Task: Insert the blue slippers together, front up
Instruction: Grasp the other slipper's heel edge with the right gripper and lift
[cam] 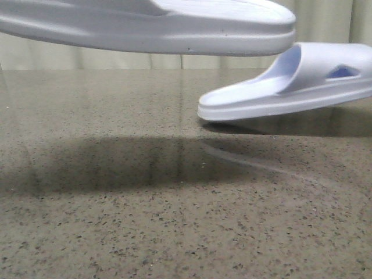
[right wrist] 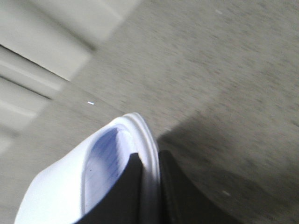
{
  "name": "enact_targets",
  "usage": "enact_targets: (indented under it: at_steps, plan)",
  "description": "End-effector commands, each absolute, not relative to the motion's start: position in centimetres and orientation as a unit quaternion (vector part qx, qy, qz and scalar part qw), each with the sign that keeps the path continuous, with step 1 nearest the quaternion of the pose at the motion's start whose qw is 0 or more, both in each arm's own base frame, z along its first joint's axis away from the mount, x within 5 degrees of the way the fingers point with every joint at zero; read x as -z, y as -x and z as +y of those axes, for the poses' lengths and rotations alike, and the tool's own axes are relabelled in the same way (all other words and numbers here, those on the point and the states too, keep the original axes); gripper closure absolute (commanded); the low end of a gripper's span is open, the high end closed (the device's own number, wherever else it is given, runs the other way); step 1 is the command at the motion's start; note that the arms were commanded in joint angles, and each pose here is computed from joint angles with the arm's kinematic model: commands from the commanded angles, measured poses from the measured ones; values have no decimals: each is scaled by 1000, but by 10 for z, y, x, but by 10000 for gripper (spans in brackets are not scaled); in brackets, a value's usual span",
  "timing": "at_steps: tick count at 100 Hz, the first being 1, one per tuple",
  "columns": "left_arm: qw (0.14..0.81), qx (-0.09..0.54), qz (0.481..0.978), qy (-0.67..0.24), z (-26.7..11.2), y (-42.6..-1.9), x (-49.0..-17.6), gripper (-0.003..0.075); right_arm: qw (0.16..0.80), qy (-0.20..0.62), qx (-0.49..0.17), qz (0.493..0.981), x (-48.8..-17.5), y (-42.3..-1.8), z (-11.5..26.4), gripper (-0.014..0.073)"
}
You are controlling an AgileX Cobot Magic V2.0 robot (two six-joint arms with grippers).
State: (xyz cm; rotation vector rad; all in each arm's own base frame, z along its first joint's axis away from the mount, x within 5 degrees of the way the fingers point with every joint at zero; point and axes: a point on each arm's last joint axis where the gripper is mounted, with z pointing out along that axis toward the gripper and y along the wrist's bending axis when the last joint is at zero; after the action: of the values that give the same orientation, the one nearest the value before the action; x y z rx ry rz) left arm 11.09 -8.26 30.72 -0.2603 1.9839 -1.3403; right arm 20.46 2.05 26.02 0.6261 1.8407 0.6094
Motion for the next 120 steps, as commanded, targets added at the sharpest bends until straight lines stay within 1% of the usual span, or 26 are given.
enact_targets:
  at_steps: [1,20,35,57,76,94,106,120]
  plan:
    - [365,543,749,106,-84,-110,-322,704,600,-221,-306,705,-290,-209,24,701]
    - [365,544,748,106,-84,-110,-322,704,642,-208,-351,649,-304,-209,26,701]
    - [365,544,748,106,-84,-110,-322,704,654,-217,-365,626,-312,-205,24,689]
    - [368,542,747,109,-83,-111,-322,704,689,-206,-382,581,-337,-177,21,689]
    - [372,539,746,117,-82,-113,-322,704,680,-231,-376,586,-346,-144,16,689]
    - [359,543,748,130,-84,-118,-319,704,674,-253,-378,582,-351,-115,11,690]
    - [342,551,749,137,-87,-121,-318,704,655,-263,-375,600,-347,-104,11,690]
    - [323,558,751,140,-90,-124,-315,704,627,-260,-391,622,-343,-100,16,690]
